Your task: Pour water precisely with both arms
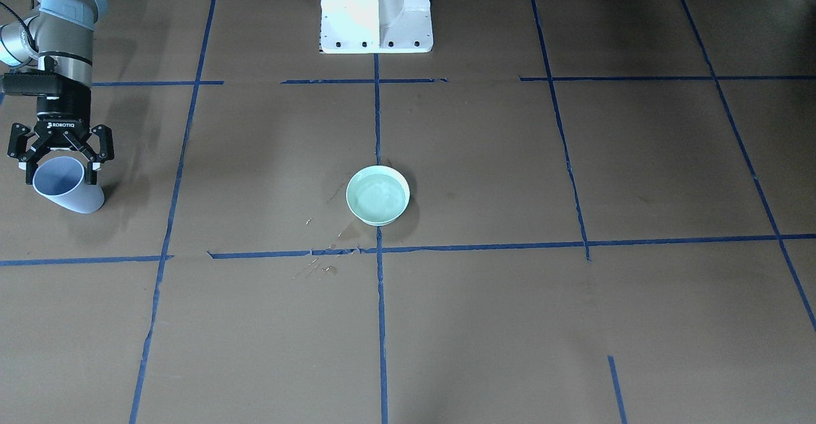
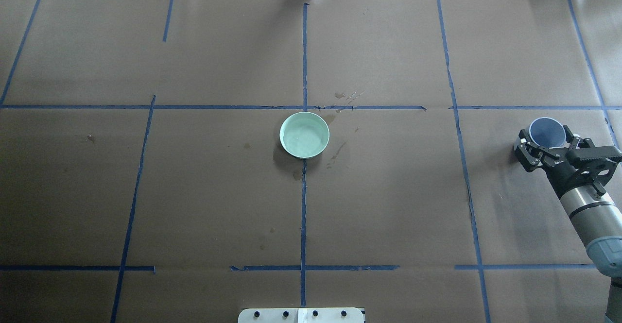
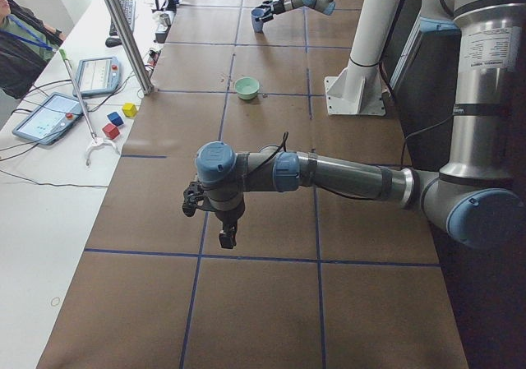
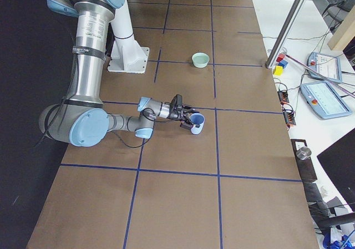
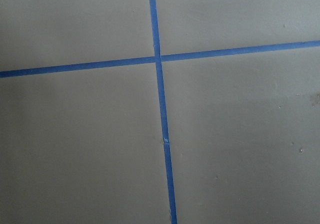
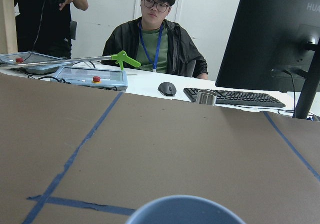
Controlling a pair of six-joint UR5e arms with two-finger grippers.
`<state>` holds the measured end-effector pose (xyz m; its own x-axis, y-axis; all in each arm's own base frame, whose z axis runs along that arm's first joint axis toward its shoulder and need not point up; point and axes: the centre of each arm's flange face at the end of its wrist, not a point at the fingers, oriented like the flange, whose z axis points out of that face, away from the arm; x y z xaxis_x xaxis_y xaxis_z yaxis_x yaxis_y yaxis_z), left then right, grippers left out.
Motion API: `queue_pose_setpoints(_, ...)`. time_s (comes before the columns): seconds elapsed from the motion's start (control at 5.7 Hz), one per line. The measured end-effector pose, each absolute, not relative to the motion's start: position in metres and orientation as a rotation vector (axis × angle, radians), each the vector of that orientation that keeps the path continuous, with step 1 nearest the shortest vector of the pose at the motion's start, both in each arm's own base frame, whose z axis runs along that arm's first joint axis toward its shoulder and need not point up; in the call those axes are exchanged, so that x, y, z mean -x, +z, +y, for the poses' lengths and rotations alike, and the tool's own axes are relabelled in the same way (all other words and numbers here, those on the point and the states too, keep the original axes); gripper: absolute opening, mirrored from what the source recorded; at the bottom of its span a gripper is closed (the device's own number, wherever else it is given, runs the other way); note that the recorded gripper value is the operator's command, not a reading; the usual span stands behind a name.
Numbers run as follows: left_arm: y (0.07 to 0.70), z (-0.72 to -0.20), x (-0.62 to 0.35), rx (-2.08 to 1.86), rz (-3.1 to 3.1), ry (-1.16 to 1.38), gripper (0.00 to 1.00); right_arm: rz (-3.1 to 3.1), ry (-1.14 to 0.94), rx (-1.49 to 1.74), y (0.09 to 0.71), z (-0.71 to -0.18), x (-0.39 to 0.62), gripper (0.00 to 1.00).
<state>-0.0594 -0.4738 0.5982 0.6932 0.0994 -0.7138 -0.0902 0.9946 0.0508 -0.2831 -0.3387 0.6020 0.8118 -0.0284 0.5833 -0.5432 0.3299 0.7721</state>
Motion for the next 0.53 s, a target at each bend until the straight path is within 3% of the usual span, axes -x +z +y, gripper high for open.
queue_pose_setpoints(0.53,0.598,-0.474,0.059,-0.012,0.797,0.106,1.00,-0.525,0.386,-1.226,0.597,-0.353,0.266,1.00)
